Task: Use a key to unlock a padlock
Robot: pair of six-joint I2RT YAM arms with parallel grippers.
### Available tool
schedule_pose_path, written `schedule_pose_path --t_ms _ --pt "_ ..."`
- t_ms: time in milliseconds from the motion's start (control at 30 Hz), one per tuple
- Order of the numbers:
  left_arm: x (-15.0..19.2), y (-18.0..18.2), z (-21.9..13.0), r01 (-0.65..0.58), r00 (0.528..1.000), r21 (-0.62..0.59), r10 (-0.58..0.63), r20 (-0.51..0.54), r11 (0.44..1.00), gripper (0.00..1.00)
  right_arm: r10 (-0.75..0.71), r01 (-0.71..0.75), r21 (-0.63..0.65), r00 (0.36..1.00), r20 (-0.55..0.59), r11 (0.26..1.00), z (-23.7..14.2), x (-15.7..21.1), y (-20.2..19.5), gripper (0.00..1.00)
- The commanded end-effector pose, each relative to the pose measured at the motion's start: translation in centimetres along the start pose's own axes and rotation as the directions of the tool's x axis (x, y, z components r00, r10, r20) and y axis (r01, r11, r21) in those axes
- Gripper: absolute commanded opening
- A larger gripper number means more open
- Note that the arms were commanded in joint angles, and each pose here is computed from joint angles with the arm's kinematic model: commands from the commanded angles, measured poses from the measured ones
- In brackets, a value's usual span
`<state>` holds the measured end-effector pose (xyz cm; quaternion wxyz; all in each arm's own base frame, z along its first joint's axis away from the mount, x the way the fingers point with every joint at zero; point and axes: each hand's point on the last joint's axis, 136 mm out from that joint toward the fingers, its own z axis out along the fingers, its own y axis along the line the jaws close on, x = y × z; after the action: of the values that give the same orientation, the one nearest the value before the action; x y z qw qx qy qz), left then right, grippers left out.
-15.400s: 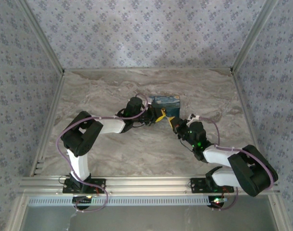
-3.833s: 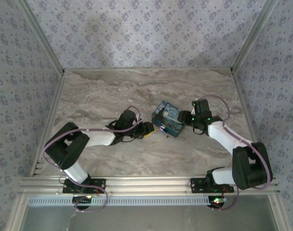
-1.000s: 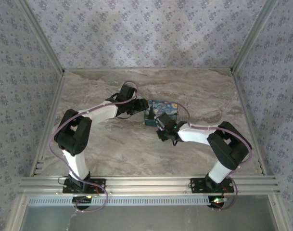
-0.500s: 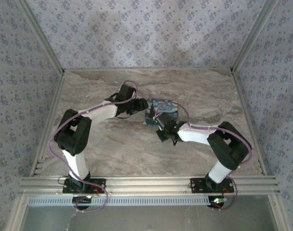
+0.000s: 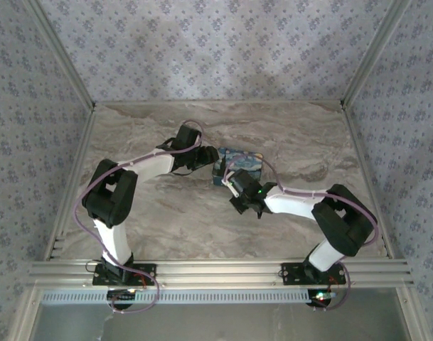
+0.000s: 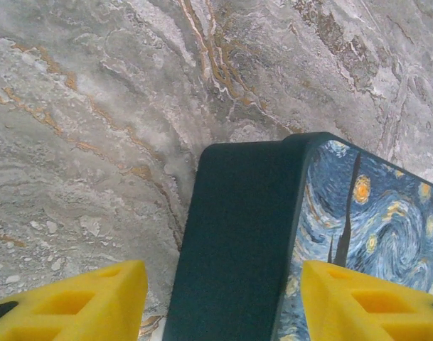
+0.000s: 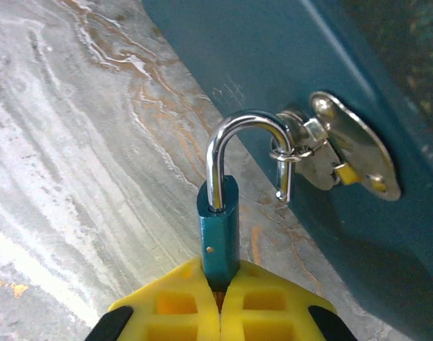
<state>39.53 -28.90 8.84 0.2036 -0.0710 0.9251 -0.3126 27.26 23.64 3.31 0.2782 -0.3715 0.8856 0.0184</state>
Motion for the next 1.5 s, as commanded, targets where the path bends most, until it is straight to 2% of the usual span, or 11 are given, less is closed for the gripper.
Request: schedule_pose_path --t_ms 0,400,567,1067,1467 --pt "-0.2 -0.3 0.2 -0.004 1.0 0.028 0.004 -0.005 1.0 0.59 -0.059 0.06 -0.027 0.997 0.043 0.998 -0.8 -1.4 0.6 0.0" --pt "0.2 -0.2 0.5 0.007 1.0 0.038 -0.006 -0.022 0.999 0.58 -0.172 0.174 -0.032 0.984 0.042 0.984 -0.7 -2.6 1.7 0.0" --pt "0.3 -0.3 0.5 0.014 1.0 0.045 -0.013 -0.025 0.999 0.58 -0.237 0.237 -0.004 0.972 0.0 0.972 -0.3 -2.5 1.8 0.0" --pt "1.1 -0.2 0.9 0.042 0.998 0.064 -0.039 -0.041 0.997 0.58 -0.293 0.294 0.006 0.952 0.094 0.956 -0.8 -4.7 3.1 0.0" --pt "1.6 -0.5 0.9 0.055 0.998 0.079 -0.051 -0.045 0.995 0.58 -0.221 0.225 -0.027 0.97 0.098 0.974 -0.8 -6.4 3.9 0.0"
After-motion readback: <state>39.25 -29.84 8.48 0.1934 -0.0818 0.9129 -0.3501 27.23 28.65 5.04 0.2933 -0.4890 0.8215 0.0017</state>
